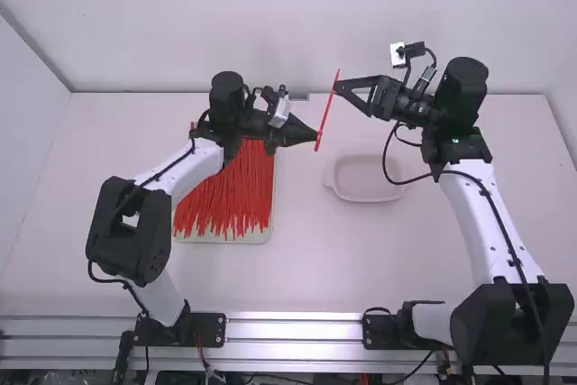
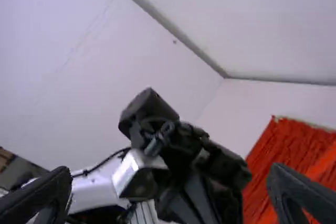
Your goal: Fasten the cable tie
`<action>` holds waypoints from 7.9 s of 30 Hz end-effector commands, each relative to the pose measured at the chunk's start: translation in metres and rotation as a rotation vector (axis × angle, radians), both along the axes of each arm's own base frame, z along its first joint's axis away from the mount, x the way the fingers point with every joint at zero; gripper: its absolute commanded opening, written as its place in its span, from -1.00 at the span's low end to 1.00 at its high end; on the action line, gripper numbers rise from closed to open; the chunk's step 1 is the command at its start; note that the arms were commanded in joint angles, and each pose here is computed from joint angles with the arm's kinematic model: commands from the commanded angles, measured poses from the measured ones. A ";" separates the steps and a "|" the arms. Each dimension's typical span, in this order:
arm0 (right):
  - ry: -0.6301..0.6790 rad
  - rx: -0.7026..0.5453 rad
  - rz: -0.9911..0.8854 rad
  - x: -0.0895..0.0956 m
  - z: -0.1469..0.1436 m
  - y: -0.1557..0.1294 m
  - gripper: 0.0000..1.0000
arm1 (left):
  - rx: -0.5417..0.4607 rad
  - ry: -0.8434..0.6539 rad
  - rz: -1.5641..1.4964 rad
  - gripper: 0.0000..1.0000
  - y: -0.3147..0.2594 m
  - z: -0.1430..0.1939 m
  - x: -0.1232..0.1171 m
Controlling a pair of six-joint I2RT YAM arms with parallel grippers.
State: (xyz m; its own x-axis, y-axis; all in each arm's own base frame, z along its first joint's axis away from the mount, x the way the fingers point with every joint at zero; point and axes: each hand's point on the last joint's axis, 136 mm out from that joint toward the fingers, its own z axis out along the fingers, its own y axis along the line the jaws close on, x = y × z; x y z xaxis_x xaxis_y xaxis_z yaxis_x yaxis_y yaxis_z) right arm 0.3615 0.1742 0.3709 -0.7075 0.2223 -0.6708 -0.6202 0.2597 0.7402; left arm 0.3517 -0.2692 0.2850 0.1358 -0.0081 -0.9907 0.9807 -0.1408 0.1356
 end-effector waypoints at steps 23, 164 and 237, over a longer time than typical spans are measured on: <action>-0.134 -0.083 0.117 -0.025 -0.008 0.026 0.71 | -0.075 -0.079 0.065 -0.97 0.019 0.053 0.012; 0.428 -0.754 -0.529 0.012 -0.253 -0.074 0.97 | 0.119 0.705 0.825 0.98 0.158 -0.037 0.099; -0.065 -0.962 -0.864 -0.023 -0.217 -0.171 0.13 | 0.224 0.580 1.141 0.21 0.177 -0.068 0.031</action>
State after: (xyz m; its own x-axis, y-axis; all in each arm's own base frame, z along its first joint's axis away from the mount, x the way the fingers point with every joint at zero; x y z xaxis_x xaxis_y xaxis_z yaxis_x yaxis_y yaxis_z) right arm 0.3440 0.0070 0.1536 -0.5551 0.0364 -0.8310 -0.0156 0.9984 0.0542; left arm 0.3862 -0.1030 0.2147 -0.5151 -0.0084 -0.8571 0.5055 0.8046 -0.3117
